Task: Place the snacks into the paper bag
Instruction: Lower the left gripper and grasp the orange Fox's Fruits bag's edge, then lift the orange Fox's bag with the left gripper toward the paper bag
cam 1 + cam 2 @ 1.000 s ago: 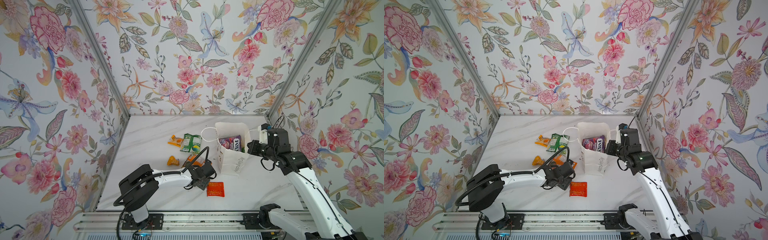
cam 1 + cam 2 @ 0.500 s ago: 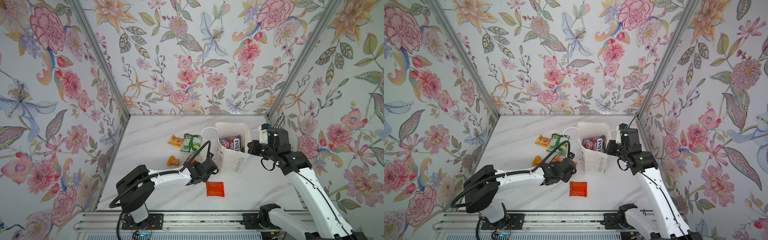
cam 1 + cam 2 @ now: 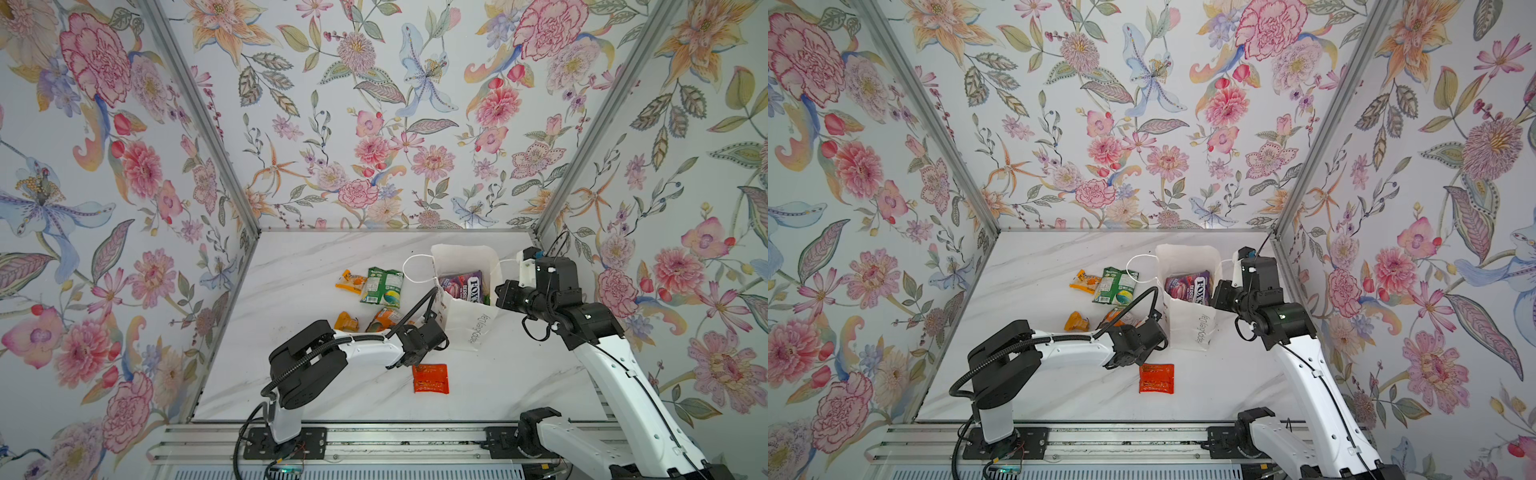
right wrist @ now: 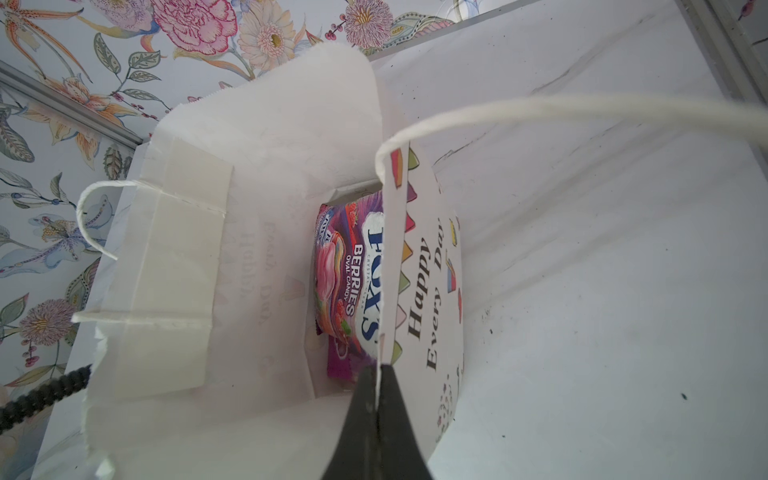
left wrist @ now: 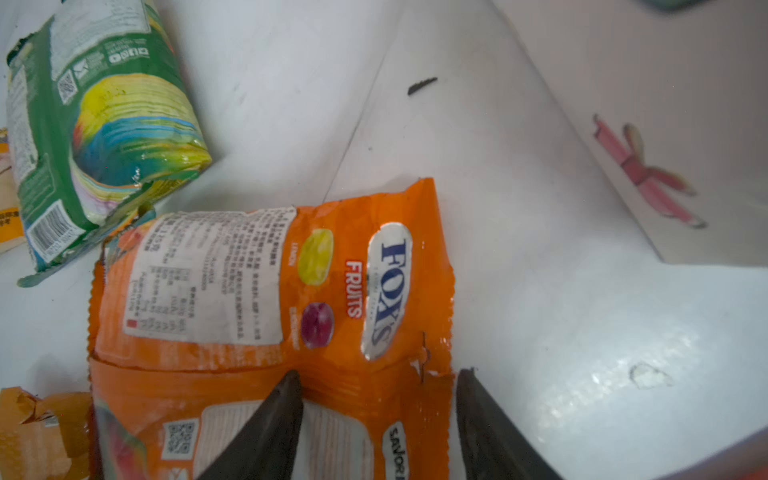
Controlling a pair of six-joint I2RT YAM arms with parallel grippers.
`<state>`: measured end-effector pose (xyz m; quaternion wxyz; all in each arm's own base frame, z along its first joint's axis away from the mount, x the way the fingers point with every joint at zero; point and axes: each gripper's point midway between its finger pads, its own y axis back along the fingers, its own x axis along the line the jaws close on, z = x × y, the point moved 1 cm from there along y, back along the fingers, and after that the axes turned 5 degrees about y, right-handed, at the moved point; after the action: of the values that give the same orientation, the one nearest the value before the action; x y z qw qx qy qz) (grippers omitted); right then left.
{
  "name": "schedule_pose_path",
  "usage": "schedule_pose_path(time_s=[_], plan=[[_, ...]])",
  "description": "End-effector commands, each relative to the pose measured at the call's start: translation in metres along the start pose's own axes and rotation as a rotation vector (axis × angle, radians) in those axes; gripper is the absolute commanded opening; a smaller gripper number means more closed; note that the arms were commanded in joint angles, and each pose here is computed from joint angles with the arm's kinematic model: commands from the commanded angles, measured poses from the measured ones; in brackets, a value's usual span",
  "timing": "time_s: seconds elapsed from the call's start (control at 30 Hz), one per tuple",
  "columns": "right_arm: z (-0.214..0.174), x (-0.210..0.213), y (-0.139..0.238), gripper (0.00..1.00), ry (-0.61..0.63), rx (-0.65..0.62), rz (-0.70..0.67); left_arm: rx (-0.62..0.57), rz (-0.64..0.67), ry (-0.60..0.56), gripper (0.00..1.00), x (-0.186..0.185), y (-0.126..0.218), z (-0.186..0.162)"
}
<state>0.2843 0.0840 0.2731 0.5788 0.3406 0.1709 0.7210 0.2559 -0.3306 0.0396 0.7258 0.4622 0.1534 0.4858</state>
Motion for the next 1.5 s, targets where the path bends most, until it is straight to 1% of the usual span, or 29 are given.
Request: schedule_pose_path(time_s=[0.0,0.1,0.17,0.2,0.27,0.33,0.43,0.57,0.67,0.73,0.87,0.93,1.07,1.2,1.3,1.4,1.47], plan=[[0.004,0.000,0.003,0.00,0.015,-0.030,0.010,0.074,0.044,-0.036,0.54,0.003,-0.009,-0.023],[0.004,0.000,0.004,0.00,0.012,-0.032,0.010,0.090,0.054,-0.043,0.49,0.007,-0.011,-0.032],[0.003,-0.001,0.003,0.00,0.011,-0.030,0.007,0.108,0.069,-0.053,0.48,0.010,-0.012,-0.038],[0.003,-0.001,0.004,0.00,0.010,-0.030,0.008,0.118,0.076,-0.060,0.50,0.011,-0.013,-0.042],[0.003,-0.001,0.004,0.00,0.009,-0.032,0.010,0.134,0.095,-0.068,0.58,0.015,-0.014,-0.047],[0.003,0.000,0.005,0.00,0.008,-0.033,0.011,0.141,0.107,-0.077,0.61,0.019,-0.012,-0.051],[0.002,-0.001,0.004,0.00,0.006,-0.030,0.011,0.165,0.155,-0.099,0.63,0.028,-0.011,-0.058],[0.002,-0.001,0.004,0.00,0.005,-0.029,0.012,0.205,0.199,-0.117,0.62,0.038,-0.014,-0.075],[0.001,-0.001,0.004,0.00,0.007,-0.030,0.010,0.246,0.197,-0.114,0.53,0.040,-0.020,-0.093],[0.001,-0.002,0.004,0.00,0.005,-0.029,0.009,0.264,0.199,-0.104,0.44,0.041,-0.023,-0.103],[0.001,-0.002,0.003,0.00,0.005,-0.027,0.009,0.261,0.186,-0.072,0.31,0.040,-0.024,-0.108],[0.002,-0.001,0.004,0.00,0.004,-0.030,0.012,0.241,0.170,-0.051,0.24,0.037,-0.022,-0.102],[0.002,0.000,0.005,0.00,0.003,-0.032,0.016,0.173,0.143,-0.004,0.15,0.035,-0.012,-0.082],[0.001,0.000,0.006,0.00,0.003,-0.034,0.017,0.098,0.143,0.051,0.08,0.041,0.003,-0.062],[0.001,-0.001,0.007,0.00,0.003,-0.035,0.016,0.032,0.132,0.114,0.04,0.048,0.019,-0.048],[0.002,0.000,0.009,0.00,0.002,-0.040,0.017,-0.015,0.113,0.182,0.04,0.055,0.040,-0.035],[0.002,0.000,0.009,0.00,0.002,-0.041,0.017,-0.043,0.083,0.228,0.01,0.056,0.054,-0.028]])
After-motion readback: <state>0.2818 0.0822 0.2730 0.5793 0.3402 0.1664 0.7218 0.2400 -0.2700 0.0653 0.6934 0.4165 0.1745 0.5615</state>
